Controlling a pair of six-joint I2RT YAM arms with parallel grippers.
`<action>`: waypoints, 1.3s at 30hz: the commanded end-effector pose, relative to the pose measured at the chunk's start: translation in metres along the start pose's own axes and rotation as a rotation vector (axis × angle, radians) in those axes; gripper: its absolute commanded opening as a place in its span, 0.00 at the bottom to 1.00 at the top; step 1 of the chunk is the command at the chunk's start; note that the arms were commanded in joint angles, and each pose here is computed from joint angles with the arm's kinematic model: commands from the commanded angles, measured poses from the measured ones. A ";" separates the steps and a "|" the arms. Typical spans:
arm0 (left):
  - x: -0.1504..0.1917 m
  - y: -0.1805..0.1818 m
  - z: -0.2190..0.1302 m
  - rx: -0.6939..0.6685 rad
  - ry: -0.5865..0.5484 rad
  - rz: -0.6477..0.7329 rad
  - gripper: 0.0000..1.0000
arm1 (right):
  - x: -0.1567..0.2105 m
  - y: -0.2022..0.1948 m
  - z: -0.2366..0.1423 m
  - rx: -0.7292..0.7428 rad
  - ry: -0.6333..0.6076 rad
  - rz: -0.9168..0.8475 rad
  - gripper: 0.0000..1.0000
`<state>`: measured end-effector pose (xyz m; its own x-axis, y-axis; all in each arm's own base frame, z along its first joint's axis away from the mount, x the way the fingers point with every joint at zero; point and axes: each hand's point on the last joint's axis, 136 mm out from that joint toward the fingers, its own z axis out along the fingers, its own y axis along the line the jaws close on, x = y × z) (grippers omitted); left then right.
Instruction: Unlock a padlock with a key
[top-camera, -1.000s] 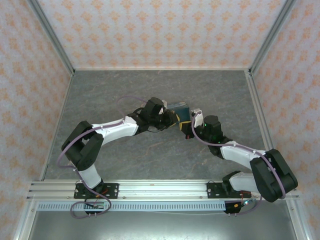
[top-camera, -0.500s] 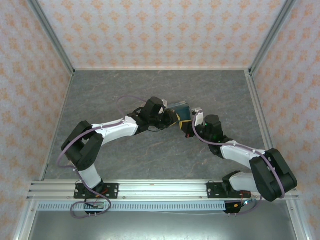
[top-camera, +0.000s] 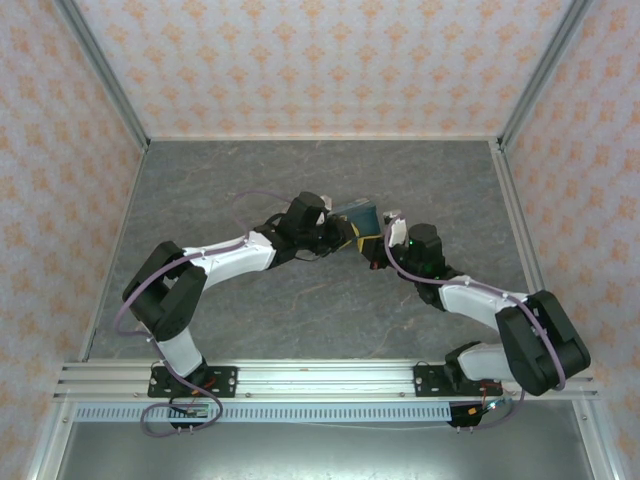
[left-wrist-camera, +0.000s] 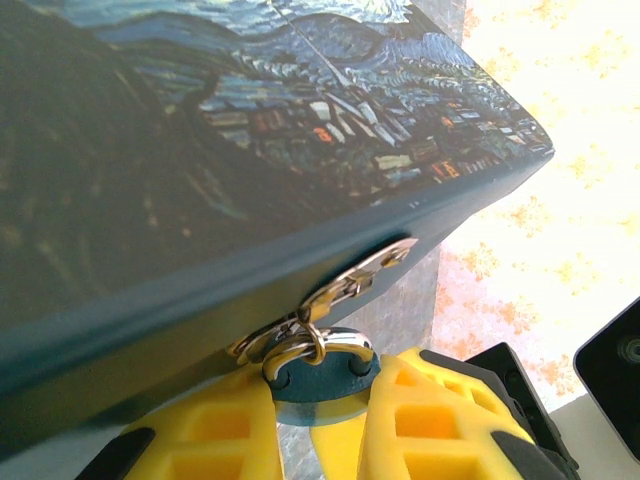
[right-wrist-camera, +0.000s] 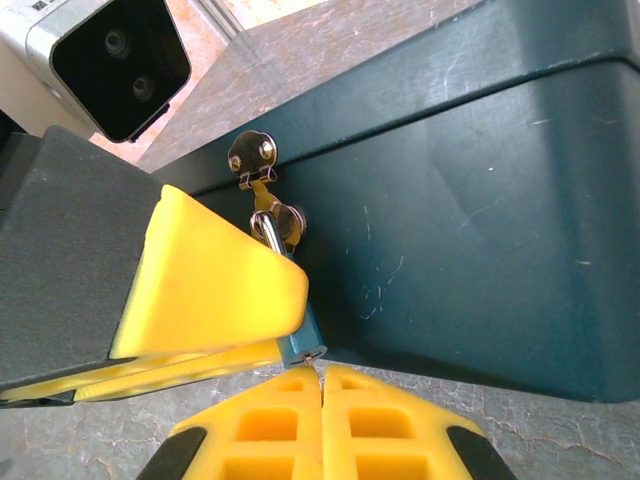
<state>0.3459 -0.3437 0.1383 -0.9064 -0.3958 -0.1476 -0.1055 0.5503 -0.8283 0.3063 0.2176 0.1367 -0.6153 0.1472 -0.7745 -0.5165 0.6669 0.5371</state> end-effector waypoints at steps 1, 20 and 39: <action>0.029 0.008 0.013 -0.014 0.101 0.006 0.08 | -0.075 0.058 -0.010 -0.194 -0.217 -0.126 0.00; 0.013 0.024 0.019 -0.053 0.032 -0.052 0.07 | -0.003 -0.005 -0.027 0.070 -0.065 -0.125 0.24; 0.017 0.028 0.008 -0.085 0.075 -0.058 0.06 | -0.009 -0.005 -0.057 0.172 -0.055 -0.268 0.62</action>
<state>0.3342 -0.3453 0.0989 -0.9191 -0.3900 -0.0553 -0.2015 0.5860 -0.7848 0.2786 0.1720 0.1524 -0.4662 0.0241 -0.8844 -0.5274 0.7950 0.2997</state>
